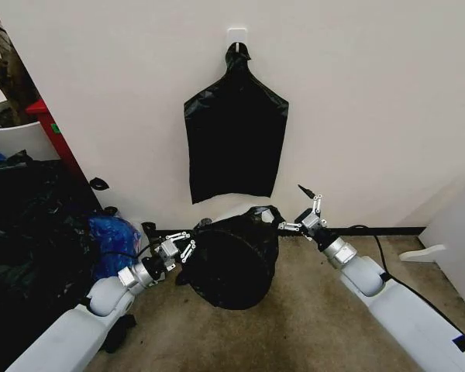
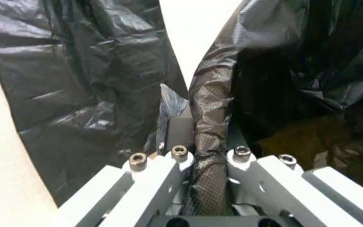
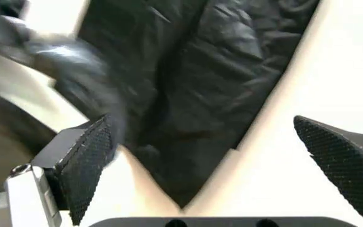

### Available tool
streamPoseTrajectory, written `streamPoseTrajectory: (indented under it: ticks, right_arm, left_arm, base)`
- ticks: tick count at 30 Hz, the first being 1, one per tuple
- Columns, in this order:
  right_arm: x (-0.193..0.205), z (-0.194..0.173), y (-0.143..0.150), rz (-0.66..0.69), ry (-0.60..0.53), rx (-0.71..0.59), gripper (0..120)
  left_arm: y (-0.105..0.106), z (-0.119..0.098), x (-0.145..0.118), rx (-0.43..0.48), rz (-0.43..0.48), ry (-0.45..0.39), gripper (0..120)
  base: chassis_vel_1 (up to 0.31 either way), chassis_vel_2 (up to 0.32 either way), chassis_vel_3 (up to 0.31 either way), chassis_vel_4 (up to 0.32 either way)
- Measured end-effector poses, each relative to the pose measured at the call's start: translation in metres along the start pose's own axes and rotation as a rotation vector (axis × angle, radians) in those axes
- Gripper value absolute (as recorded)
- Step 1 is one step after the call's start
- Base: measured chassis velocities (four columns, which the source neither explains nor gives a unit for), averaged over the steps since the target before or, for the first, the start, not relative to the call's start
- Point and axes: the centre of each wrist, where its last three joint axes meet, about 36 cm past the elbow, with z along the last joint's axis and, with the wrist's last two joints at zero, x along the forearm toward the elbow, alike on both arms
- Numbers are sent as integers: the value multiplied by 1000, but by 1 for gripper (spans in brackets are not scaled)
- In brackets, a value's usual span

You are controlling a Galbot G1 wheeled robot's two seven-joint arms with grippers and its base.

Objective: Place the garbage bag over the trash bin.

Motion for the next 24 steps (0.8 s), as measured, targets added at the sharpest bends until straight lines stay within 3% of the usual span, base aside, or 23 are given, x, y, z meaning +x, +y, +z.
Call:
streamPoseTrajectory:
  ticks: [5,9,13,17,20,24]
  right_arm:
    - [7,7,-15,-158,-51,-51,100]
    - [12,9,-57,-345,-137,-121,100]
    - [11,2,-67,-347,-182,-143,100]
    - [4,-24,-45,-180,-234,-181,100]
    - [1,-35,-30,-127,-237,-187,100]
    - [1,-74,26,25,-234,-213,100]
  left_arm:
    - [-1,1,-1,28,-16,-1,3]
    - [2,1,-3,66,-52,16,3]
    - [1,1,-2,96,-96,47,3]
    - [-12,-6,-2,193,-222,133,3]
    - [-18,-11,-5,242,-273,172,3]
    - [-29,-37,-22,394,-418,355,3]
  base:
    - [0,0,0,0]
    - [0,0,0,0]
    - [0,0,0,0]
    - [0,0,0,0]
    - [0,0,0,0]
    - [0,0,0,0]
